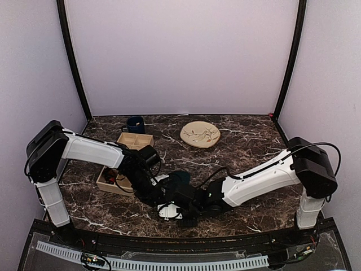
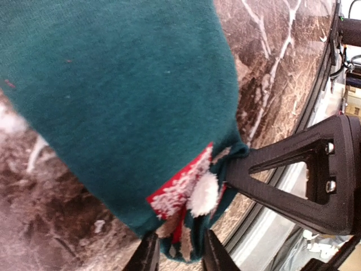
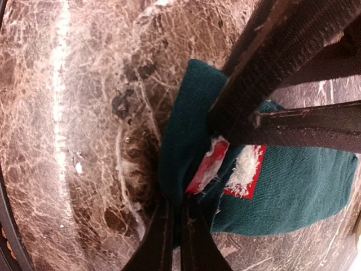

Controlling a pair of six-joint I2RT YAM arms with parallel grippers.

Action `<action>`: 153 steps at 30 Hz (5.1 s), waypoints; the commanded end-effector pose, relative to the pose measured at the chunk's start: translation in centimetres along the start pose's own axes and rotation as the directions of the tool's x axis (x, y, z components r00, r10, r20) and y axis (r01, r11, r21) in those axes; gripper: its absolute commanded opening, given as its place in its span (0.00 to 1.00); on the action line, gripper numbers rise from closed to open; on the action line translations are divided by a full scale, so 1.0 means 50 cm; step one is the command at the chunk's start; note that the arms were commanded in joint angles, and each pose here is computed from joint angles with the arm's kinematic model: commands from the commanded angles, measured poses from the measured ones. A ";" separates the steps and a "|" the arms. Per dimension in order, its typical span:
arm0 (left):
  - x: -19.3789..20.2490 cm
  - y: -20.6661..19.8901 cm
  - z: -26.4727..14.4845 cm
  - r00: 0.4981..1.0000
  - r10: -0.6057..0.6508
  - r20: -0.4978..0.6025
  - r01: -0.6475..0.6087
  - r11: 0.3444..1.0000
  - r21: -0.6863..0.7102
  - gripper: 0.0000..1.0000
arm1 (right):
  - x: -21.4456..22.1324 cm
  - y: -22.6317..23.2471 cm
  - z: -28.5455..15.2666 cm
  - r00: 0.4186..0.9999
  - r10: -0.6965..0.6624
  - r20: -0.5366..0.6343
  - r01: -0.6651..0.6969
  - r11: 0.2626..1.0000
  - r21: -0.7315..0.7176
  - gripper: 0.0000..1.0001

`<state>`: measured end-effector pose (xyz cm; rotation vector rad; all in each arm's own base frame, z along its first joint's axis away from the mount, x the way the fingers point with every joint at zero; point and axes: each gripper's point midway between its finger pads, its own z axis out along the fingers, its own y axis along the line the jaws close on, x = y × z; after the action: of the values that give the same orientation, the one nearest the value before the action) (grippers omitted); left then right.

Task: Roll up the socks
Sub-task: Roll the sock at the center of the board.

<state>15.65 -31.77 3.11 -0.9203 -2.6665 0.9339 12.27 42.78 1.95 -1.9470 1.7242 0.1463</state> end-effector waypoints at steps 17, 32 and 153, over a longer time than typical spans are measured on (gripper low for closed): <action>-0.045 0.002 -0.121 0.953 -0.038 0.299 0.071 0.993 -0.099 0.44 | 0.024 0.008 0.001 0.966 0.251 -0.066 -0.259 0.910 -0.323 0.01; -0.028 0.054 -0.166 0.870 -0.032 0.492 0.152 0.967 -0.206 0.44 | -0.006 -0.017 -0.029 0.881 0.469 -0.066 -0.422 0.713 -0.560 0.01; -0.010 -0.037 0.067 0.593 0.803 0.058 -0.673 0.533 -0.513 0.00 | 0.037 -0.025 -0.024 0.710 0.641 -0.293 -0.592 0.316 -0.741 0.00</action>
<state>14.86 -34.92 2.05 -2.3906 -2.8388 0.4980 13.32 41.15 3.00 -1.5498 2.5554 1.5416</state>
